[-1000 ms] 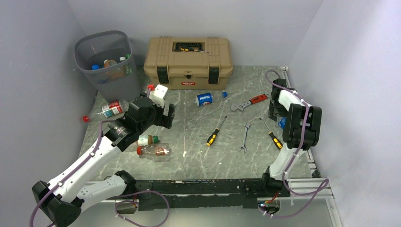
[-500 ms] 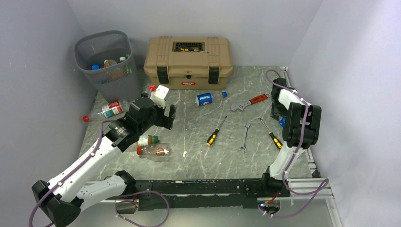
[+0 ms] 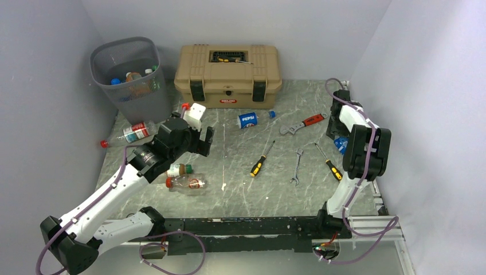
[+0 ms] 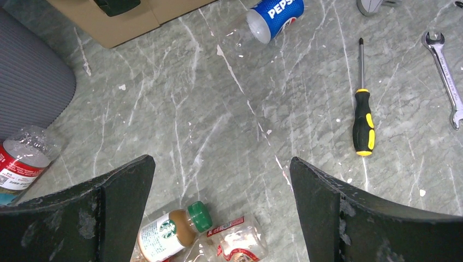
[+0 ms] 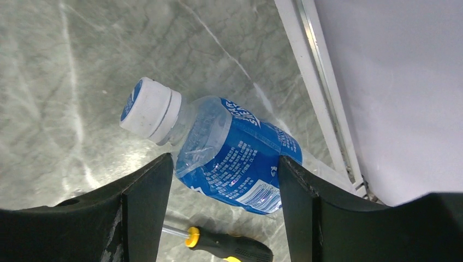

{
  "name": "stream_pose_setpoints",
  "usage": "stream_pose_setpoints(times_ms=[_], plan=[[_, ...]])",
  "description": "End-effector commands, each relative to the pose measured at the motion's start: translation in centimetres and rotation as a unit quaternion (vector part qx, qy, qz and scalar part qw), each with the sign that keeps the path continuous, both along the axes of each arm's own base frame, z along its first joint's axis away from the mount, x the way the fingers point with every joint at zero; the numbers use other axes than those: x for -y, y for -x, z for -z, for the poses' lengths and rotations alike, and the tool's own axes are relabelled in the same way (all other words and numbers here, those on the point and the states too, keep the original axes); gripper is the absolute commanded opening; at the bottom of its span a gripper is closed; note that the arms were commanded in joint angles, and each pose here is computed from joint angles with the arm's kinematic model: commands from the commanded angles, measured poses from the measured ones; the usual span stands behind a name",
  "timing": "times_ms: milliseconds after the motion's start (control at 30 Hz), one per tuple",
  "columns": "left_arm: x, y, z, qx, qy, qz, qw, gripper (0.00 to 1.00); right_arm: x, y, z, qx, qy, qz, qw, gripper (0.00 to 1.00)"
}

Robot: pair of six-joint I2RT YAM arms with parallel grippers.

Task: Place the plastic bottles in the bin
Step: Pick up the plastic bottle from the corner of the board, then place the plastic bottle at the center of the board.

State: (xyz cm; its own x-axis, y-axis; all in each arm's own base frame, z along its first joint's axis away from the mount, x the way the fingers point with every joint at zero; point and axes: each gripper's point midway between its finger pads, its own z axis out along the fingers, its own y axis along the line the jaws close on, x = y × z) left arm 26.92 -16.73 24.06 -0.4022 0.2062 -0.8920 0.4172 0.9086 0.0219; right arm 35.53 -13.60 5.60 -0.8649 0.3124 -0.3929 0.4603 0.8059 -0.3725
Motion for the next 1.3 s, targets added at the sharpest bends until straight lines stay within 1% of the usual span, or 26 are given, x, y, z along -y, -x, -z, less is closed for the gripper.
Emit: stream_pose_setpoints(times_ms=[0, 133, 233, 400, 467, 533, 633, 700, 767, 867, 900, 1033, 1100, 1267], plan=[[0.0, -0.3, -0.6, 0.014, -0.001, -0.002, 1.000, 0.99, -0.7, -2.8, -4.5, 0.099, -0.021, 0.014, 0.995, 0.40], [-0.1, -0.5, -0.4, 0.012, -0.005, -0.005, 1.000, 1.00, -1.2, -3.7, -7.7, 0.175, -0.032, 0.025, 0.984, 0.38], [0.0, -0.5, -0.4, 0.012, -0.004, -0.006, 1.000, 0.99, -2.3, -4.5, -10.3, 0.241, -0.059, 0.028, 0.968, 0.36], [-0.1, -0.5, -0.4, 0.012, -0.006, -0.007, 1.000, 1.00, -5.0, -4.7, -14.1, 0.317, -0.077, 0.013, 0.945, 0.33], [-0.2, -0.4, -0.7, 0.017, -0.002, -0.008, 1.000, 0.99, -7.1, -4.5, -15.8, 0.352, -0.080, -0.006, 0.933, 0.33], [-0.3, -0.3, -0.9, 0.020, 0.000, -0.009, 1.000, 0.99, -10.4, -4.1, -17.5, 0.383, -0.100, -0.036, 0.918, 0.33], [-0.4, -0.2, -1.1, 0.023, 0.001, -0.010, 1.000, 0.99, -15.7, -2.5, -19.9, 0.417, -0.145, -0.085, 0.893, 0.33], [-0.6, -0.2, -1.2, 0.026, 0.000, -0.012, 1.000, 0.99, -18.6, -0.5, -21.4, 0.437, -0.192, -0.106, 0.872, 0.33], [-0.6, -0.2, -1.4, 0.028, 0.003, -0.012, 1.000, 0.99, -20.9, 1.4, -21.5, 0.435, -0.240, -0.122, 0.859, 0.33], [-0.5, -0.2, -1.5, 0.029, 0.006, -0.009, 1.000, 0.99, -23.0, 3.9, -20.2, 0.411, -0.296, -0.127, 0.853, 0.32], [-0.4, -0.1, -1.6, 0.029, 0.008, -0.007, 1.000, 0.99, -23.8, 4.7, -19.2, 0.393, -0.319, -0.128, 0.853, 0.32], [-0.2, 0.0, -1.6, 0.026, 0.011, -0.003, 1.000, 1.00, -26.3, 6.4, -16.6, 0.345, -0.394, -0.126, 0.842, 0.33], [-0.1, 0.1, -1.8, 0.026, 0.015, 0.000, 1.000, 1.00, -26.9, 6.7, -15.1, 0.325, -0.408, -0.122, 0.844, 0.33], [-0.1, 0.2, -1.7, 0.026, 0.014, 0.001, 1.000, 0.99, -27.1, 7.4, -10.6, 0.277, -0.407, -0.117, 0.863, 0.33]])
